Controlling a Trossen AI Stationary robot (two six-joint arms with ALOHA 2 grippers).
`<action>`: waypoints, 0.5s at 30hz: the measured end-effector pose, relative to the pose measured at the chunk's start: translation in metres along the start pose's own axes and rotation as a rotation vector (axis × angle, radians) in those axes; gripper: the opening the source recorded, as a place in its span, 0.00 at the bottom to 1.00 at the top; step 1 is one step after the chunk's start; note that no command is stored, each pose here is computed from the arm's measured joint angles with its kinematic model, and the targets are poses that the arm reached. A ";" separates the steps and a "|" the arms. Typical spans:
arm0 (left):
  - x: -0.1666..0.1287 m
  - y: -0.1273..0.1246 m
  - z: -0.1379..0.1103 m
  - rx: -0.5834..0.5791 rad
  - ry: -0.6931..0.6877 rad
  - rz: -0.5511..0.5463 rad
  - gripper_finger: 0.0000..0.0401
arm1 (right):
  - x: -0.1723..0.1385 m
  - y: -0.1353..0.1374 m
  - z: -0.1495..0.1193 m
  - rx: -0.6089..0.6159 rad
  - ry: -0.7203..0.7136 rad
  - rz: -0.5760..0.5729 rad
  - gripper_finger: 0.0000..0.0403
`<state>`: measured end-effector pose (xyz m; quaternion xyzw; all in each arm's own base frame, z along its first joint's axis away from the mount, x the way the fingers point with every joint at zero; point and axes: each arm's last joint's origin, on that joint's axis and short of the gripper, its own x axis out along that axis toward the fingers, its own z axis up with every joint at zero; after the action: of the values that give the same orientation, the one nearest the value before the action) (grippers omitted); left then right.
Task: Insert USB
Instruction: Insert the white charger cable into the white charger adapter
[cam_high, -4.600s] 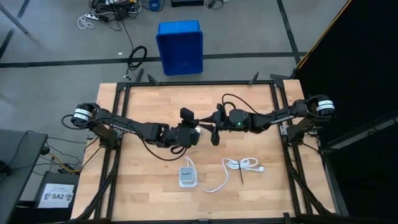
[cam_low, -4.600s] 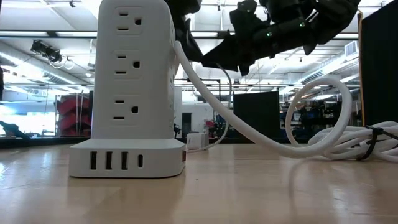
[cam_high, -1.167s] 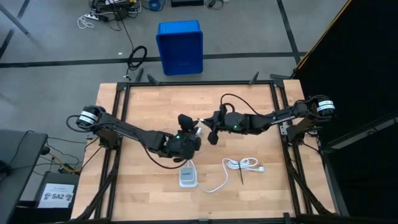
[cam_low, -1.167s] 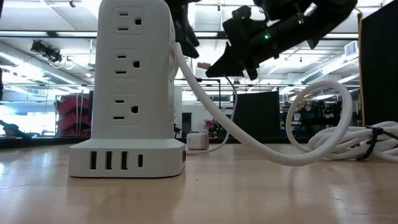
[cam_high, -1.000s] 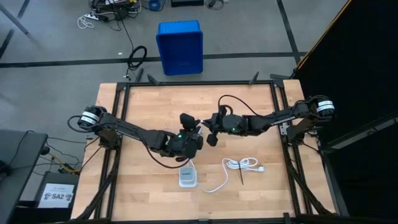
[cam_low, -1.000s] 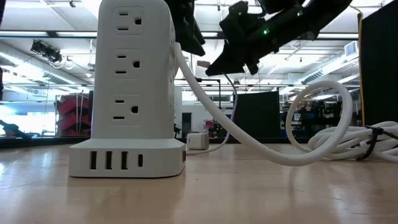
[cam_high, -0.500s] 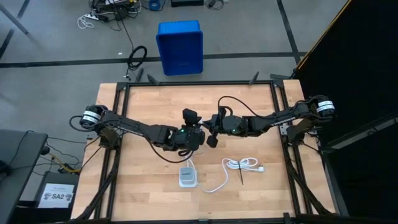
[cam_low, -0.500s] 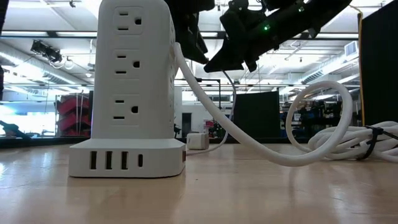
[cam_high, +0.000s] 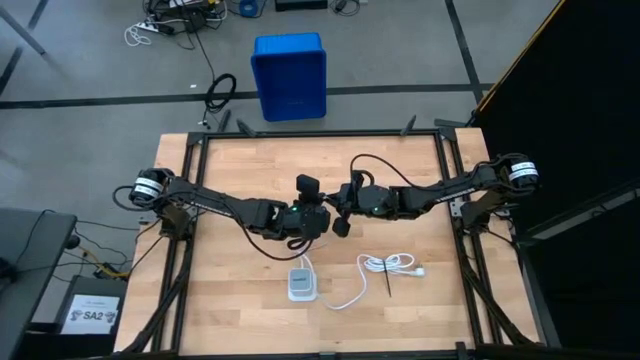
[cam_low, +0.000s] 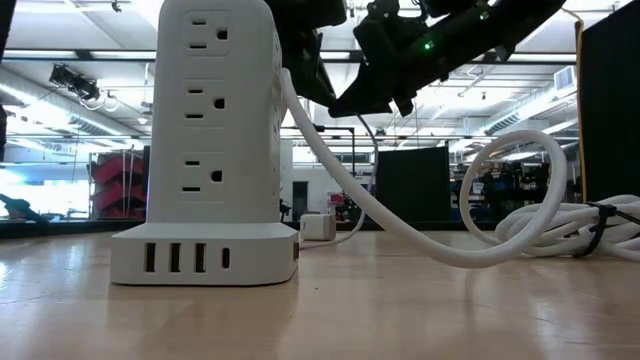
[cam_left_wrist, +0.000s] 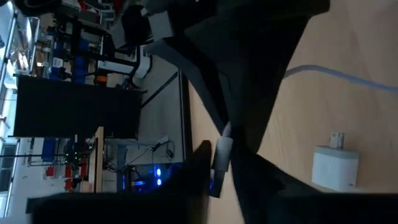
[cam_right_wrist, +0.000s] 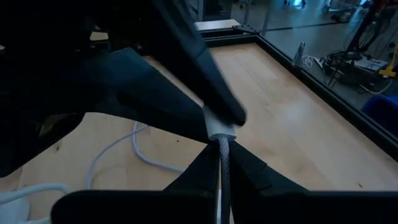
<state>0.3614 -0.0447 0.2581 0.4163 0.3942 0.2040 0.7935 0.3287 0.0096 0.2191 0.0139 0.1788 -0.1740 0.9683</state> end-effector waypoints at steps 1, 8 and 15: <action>0.000 0.000 0.000 0.001 0.001 0.000 0.04 | 0.000 0.000 0.000 0.000 0.000 0.000 0.00; 0.000 -0.001 -0.001 0.007 0.014 0.006 0.01 | 0.000 0.000 0.000 0.000 0.001 -0.001 0.00; -0.009 0.005 -0.009 -0.061 0.028 0.010 0.01 | 0.000 0.000 -0.004 -0.028 0.037 -0.003 0.04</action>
<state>0.3489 -0.0428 0.2630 0.3910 0.3967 0.2256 0.7993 0.3271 0.0101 0.2156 0.0032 0.1991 -0.1724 0.9647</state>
